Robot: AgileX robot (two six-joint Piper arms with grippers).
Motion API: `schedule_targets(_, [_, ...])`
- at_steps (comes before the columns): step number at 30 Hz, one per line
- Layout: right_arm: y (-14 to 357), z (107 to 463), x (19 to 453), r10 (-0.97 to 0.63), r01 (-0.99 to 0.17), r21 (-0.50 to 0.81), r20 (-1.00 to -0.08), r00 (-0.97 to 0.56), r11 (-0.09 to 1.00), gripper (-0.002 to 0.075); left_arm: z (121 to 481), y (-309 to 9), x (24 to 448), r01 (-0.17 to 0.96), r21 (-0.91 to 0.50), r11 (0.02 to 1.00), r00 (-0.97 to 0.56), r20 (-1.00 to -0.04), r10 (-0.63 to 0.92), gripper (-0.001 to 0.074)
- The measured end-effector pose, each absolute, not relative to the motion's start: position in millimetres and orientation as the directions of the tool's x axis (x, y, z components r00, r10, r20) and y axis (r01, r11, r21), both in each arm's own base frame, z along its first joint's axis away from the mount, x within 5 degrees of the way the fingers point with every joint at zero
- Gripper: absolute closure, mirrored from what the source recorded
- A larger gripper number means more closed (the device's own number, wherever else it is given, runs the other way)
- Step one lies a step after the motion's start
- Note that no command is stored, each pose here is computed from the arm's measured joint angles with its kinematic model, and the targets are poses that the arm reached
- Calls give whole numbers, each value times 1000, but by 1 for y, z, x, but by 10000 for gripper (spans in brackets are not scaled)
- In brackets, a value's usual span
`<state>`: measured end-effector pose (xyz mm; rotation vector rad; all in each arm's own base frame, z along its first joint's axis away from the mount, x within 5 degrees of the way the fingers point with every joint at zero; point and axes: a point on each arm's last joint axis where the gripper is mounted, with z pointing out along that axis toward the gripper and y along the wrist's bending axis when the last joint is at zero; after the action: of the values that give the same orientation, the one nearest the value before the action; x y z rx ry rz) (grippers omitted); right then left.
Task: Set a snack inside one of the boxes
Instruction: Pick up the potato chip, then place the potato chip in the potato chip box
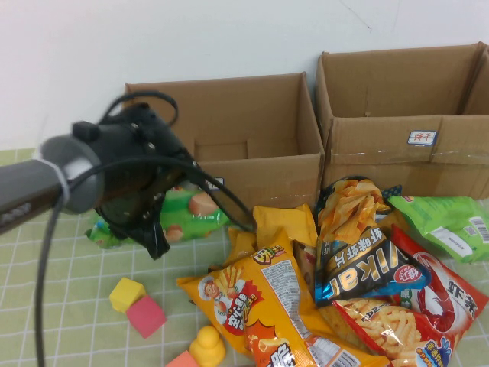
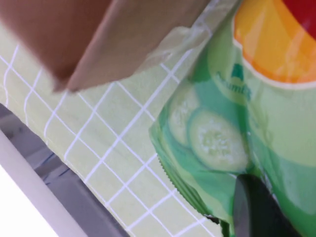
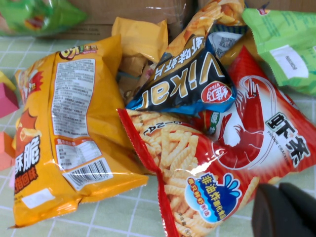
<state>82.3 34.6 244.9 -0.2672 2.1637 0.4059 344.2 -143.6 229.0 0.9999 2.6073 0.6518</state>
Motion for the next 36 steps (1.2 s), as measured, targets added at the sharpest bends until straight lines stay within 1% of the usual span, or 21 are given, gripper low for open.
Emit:
schedule_targets(6, [35, 245, 82, -41, -334, 190, -815, -578, 923, 728, 253, -145, 331, 526, 412, 744, -750, -188, 634, 633])
schedule_targets(10, [35, 245, 82, -41, -334, 190, -815, -578, 923, 728, 260, -148, 323, 513, 331, 792, -775, -217, 593, 633])
schedule_targets(14, [35, 245, 82, -40, -334, 192, -815, -578, 923, 728, 267, -148, 316, 521, 293, 801, -780, -217, 587, 633])
schedule_targets(19, [35, 245, 82, -40, -334, 192, -815, -578, 923, 728, 285, -147, 308, 532, 272, 802, -763, -258, 593, 633])
schedule_targets(25, [35, 245, 82, -41, -335, 192, -815, -578, 922, 728, 317, -147, 298, 529, 223, 818, -739, -351, 574, 633])
schedule_targets(32, [36, 245, 82, -52, -354, 192, -815, -577, 916, 728, 349, -153, 300, 522, 190, 831, -705, -453, 547, 633])
schedule_targets(36, [36, 245, 82, -52, -354, 192, -815, -577, 916, 728, 364, -159, 302, 520, 142, 842, -683, -523, 510, 633])
